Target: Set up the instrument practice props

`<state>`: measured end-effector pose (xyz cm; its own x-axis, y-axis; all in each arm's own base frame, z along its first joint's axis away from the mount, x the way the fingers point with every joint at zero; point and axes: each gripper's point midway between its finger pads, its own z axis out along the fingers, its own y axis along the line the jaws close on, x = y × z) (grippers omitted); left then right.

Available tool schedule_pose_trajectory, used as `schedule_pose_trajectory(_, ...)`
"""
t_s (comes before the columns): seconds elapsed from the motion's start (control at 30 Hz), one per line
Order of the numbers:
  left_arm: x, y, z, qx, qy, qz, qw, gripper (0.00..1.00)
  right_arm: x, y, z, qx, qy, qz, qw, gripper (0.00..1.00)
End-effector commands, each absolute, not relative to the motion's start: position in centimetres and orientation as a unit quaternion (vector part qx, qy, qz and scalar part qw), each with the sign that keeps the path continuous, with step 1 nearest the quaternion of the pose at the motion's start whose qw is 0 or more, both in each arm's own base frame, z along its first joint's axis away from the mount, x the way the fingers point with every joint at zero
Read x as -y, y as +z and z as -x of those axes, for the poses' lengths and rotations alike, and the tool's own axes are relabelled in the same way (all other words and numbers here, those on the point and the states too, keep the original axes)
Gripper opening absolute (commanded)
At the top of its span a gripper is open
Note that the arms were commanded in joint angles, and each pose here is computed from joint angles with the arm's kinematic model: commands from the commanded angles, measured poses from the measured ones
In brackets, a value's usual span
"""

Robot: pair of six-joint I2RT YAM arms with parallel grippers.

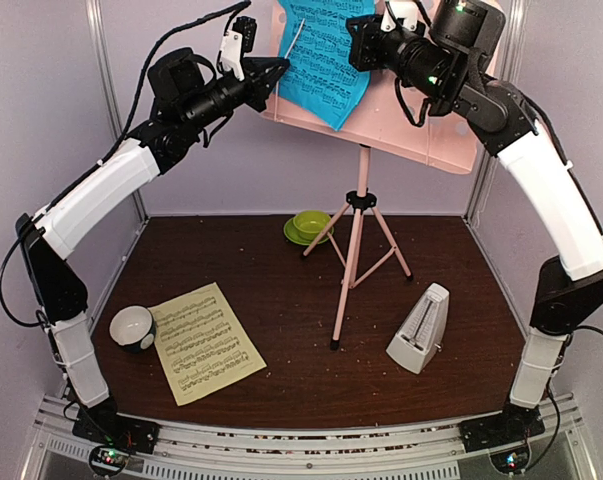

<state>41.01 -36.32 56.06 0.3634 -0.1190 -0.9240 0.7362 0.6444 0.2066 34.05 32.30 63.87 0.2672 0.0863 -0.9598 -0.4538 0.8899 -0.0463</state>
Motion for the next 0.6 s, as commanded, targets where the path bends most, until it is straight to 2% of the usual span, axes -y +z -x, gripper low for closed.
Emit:
schedule_pose_trajectory(0.0, 35.4, 59.4, -38.4, -0.435, -0.284, -0.324, 0.791, 0.00, -32.6, 64.7, -34.1, -0.559, 0.163, 0.169, 0.795, 0.03)
schedule_pose_trajectory(0.1, 35.5, 59.3, -38.4, -0.434, -0.283, -0.327, 0.790, 0.00, -32.6, 64.6, -34.4, -0.560, 0.161, 0.164, 0.796, 0.10)
schedule_pose_trajectory(0.43, 35.7, 58.9, -38.4, -0.435, -0.281, -0.334, 0.788, 0.00, -32.6, 64.6, -35.2, -0.556, 0.154, 0.152, 0.802, 0.20)
schedule_pose_trajectory(0.57, 35.7, 58.7, -38.5, -0.436, -0.277, -0.335, 0.788, 0.00, -32.0, 65.0, -35.1, -0.556, 0.155, 0.140, 0.805, 0.35)
